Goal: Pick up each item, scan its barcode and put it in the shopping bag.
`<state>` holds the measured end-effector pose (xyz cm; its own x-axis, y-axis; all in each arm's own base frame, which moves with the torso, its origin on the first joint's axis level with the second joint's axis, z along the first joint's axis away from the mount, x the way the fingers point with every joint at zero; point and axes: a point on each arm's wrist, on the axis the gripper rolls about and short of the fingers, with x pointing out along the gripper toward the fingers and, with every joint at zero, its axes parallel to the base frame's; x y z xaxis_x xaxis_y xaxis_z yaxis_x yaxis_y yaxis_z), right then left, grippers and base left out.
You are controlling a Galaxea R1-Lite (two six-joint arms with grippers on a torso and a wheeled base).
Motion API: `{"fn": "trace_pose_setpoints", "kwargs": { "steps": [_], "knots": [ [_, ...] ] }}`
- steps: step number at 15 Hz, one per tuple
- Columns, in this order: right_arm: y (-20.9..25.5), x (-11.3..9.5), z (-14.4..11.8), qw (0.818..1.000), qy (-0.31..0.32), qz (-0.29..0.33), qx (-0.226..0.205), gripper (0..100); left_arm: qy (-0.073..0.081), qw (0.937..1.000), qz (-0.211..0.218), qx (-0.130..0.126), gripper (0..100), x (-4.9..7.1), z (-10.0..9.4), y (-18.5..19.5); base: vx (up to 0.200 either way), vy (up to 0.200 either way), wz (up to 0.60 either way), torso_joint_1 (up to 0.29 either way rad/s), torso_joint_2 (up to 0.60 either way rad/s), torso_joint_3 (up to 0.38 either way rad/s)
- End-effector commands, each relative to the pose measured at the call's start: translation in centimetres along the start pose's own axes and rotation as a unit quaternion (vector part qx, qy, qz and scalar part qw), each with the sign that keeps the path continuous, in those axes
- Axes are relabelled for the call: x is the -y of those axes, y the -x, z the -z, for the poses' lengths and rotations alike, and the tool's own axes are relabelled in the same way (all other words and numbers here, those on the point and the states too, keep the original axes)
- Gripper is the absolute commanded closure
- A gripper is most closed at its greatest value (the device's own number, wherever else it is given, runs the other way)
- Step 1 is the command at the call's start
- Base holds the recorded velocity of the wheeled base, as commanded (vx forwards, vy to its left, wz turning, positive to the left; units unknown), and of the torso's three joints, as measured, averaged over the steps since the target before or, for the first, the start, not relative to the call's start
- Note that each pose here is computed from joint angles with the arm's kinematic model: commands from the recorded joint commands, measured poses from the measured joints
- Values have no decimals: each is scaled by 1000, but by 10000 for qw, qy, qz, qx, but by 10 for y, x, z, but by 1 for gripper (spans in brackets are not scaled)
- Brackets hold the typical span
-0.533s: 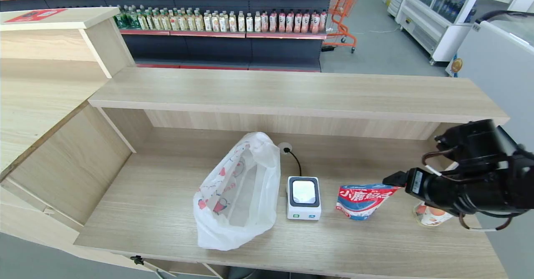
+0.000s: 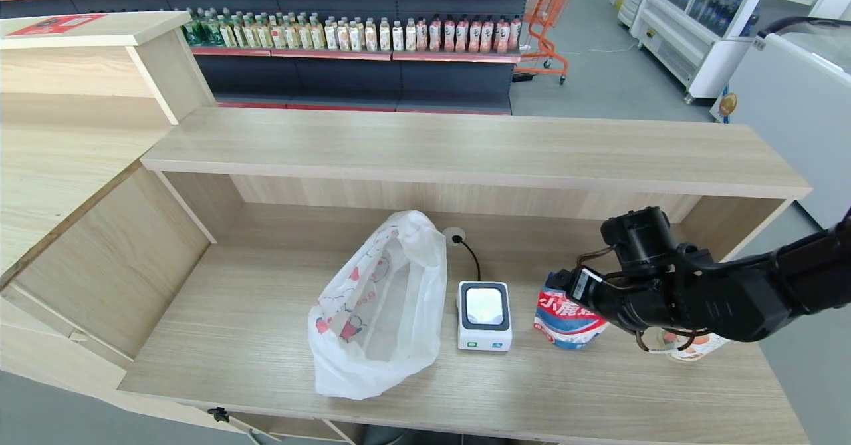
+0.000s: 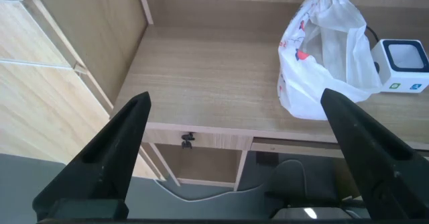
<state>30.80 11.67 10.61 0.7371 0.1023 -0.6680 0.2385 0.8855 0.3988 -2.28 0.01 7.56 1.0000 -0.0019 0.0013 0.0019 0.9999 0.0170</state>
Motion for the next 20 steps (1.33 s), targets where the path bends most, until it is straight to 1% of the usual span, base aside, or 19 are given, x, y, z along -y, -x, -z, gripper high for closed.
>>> {"fn": "trace_pose_setpoints", "kwargs": {
  "steps": [1,2,6,7,8,9,11,12,13,15,16,19,20],
  "knots": [
    [-8,-5,6,9999,85,-13,-86,0,1,10000,-2,1,0,0,0,0,0,0,0,0,0,0],
    [-6,-6,5,10000,78,-32,-53,0,1,10000,-2,1,0,0,0,0,0,0,0,0,0,0],
    [28,-16,-10,9985,-15,-477,276,0,1,10000,-2,-6,0,0,0,0,0,0,0,0,0,0],
    [43,-17,-15,9970,-137,-628,421,0,1,10000,-2,-6,0,0,0,0,0,0,0,0,0,0],
    [47,-16,-16,9962,-350,-668,430,0,1,10000,-2,1,0,0,0,0,0,0,0,0,0,0],
    [44,-12,-12,9964,-510,-587,333,0,1,10000,-2,-6,0,0,0,0,0,0,0,0,0,0],
    [27,1,-4,9979,-576,-256,143,0,1,10000,-2,1,0,0,0,0,0,0,0,0,0,0],
    [18,3,-2,9974,-700,-153,79,0,1,10000,-2,-6,0,0,0,0,0,0,0,0,0,0],
    [13,3,-2,9969,-771,-133,77,0,1,10000,-2,-6,0,0,0,0,0,0,0,0,0,0],
    [1,-4,-8,9951,-869,-346,323,0,1,10000,-2,1,0,0,0,0,0,0,0,0,0,0],
    [-4,-6,-9,9947,-879,-389,365,0,1,10000,-2,-6,0,0,0,0,0,0,0,0,0,0],
    [-19,-9,-7,9955,-836,-328,299,0,1,10000,-2,1,0,0,0,0,0,0,0,0,0,0],
    [-28,-7,-2,9964,-787,-240,206,0,1,10000,-2,-6,0,0,0,0,0,0,0,0,0,0]
  ]
}}
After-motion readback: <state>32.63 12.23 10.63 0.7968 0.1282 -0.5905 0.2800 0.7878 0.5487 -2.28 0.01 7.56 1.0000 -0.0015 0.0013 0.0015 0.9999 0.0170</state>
